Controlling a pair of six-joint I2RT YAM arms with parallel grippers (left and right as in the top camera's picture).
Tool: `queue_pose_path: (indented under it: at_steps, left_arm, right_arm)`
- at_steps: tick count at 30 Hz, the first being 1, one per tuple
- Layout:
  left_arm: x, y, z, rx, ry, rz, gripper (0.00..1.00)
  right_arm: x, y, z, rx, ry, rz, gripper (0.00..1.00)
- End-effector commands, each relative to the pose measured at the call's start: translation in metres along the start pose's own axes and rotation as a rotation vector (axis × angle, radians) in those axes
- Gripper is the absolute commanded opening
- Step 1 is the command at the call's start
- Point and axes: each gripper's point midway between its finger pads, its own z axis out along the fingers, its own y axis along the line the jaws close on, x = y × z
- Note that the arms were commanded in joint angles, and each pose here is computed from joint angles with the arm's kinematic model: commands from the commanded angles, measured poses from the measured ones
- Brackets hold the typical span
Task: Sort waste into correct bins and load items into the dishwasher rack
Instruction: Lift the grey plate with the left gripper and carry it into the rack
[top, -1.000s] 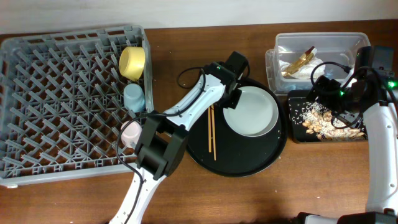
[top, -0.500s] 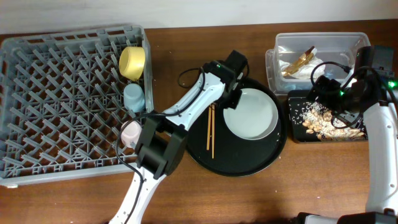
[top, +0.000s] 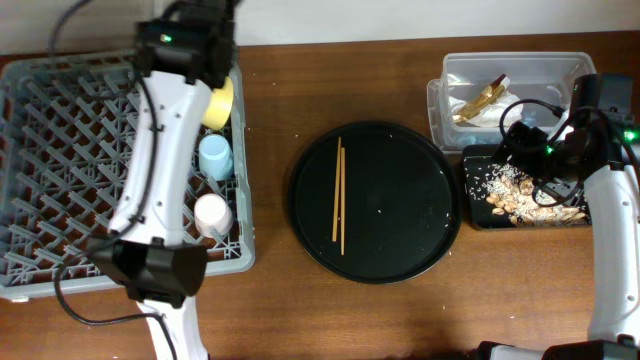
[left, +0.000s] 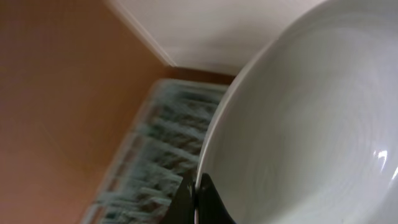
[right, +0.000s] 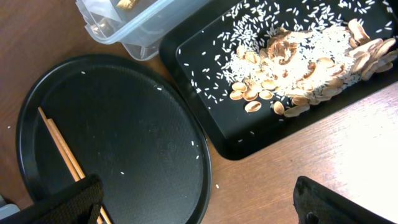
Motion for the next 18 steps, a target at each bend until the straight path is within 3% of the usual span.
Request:
queue_pose_path:
  at_steps: [1,9,18]
  left_arm:
    - [-0.001,0.058,0.035,-0.341,-0.008,-0.022,0.01]
    - [0.024,0.047,0.088,-0.505,0.025,-0.043,0.00]
    - [0.038,0.017,0.110,-0.471,0.041,-0.041,0.00]
  right_arm:
    - [-0.001,-0.004,0.002,0.016,0.002,0.007,0.98]
    - [-0.001,-0.004,0.002,0.016,0.002,0.007,0.98]
    - [-0.001,-0.004,0.002,0.016,0.002,0.007,0.98]
